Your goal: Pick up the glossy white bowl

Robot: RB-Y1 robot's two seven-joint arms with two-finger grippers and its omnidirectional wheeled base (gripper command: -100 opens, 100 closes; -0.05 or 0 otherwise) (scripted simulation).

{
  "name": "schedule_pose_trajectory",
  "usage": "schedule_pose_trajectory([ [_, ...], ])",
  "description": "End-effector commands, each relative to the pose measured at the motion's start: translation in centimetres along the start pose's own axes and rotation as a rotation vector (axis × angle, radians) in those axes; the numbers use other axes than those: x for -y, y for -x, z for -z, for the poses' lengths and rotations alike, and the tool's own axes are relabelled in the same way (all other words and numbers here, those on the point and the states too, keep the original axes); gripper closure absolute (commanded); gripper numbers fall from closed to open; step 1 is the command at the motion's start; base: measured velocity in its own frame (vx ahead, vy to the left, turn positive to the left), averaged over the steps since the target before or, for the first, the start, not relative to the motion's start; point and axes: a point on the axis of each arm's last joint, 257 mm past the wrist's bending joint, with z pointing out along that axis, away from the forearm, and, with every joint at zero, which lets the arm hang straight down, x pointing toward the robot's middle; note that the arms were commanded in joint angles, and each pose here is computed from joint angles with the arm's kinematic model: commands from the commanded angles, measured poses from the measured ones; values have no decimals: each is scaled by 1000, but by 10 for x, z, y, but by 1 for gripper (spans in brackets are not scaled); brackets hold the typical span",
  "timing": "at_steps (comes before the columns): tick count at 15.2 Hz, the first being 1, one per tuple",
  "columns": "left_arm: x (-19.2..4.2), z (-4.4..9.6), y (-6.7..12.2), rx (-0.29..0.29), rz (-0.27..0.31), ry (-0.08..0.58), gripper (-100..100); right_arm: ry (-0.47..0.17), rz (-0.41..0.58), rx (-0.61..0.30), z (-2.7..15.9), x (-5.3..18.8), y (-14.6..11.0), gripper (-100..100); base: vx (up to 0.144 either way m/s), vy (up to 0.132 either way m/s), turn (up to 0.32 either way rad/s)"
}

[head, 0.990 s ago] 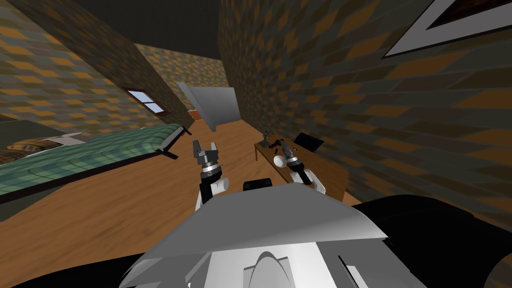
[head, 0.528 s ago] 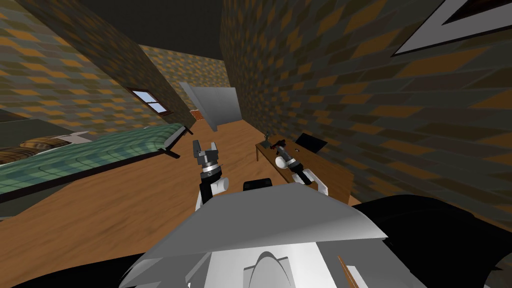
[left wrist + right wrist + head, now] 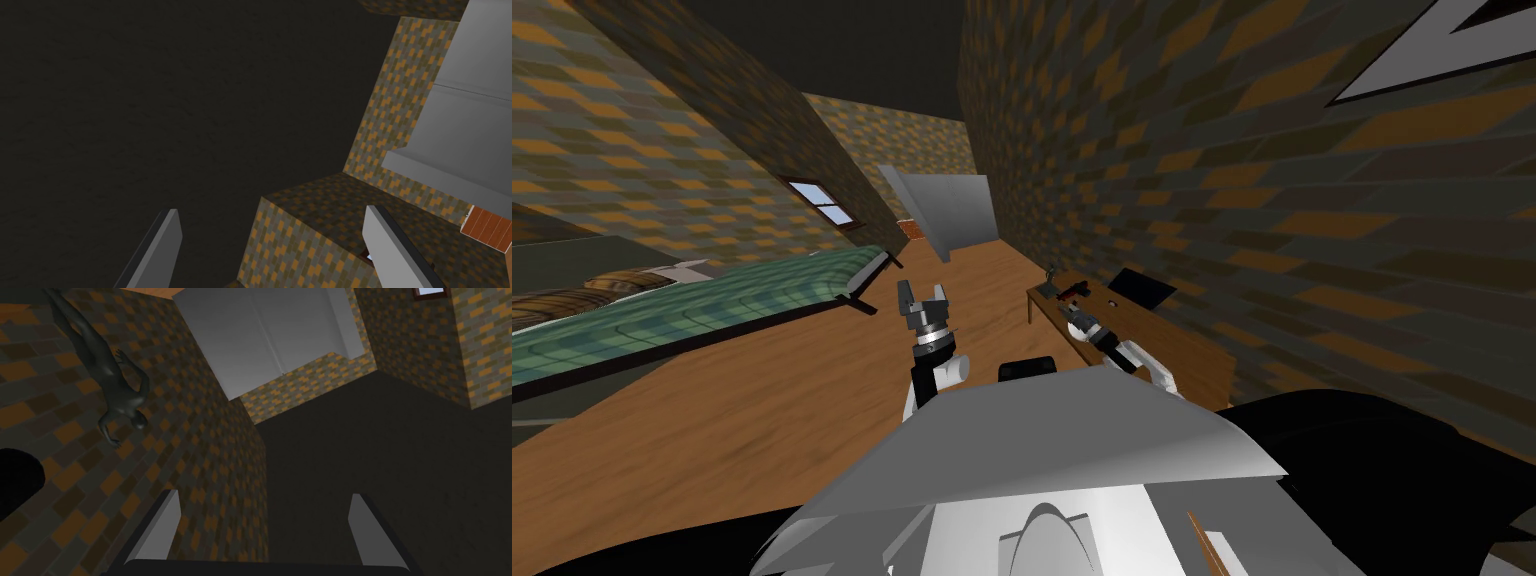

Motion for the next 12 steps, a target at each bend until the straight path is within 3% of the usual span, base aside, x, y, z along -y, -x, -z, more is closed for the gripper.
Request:
schedule_pose_trajectory([
  [1,0,0,0,0,0,0,0,-11,74,-88,9,13,-26,-100,37,38,56],
  [6,0,0,0,0,0,0,0,-20,197,-228,28,35,-63,-100,41,35,44],
  [7,0,0,0,0,0,0,0,-25,244,-288,39,46,-80,-100,45,40,44],
  [12,0,0,0,0,0,0,0,-25,370,-430,67,72,-112,-100,44,39,47],
])
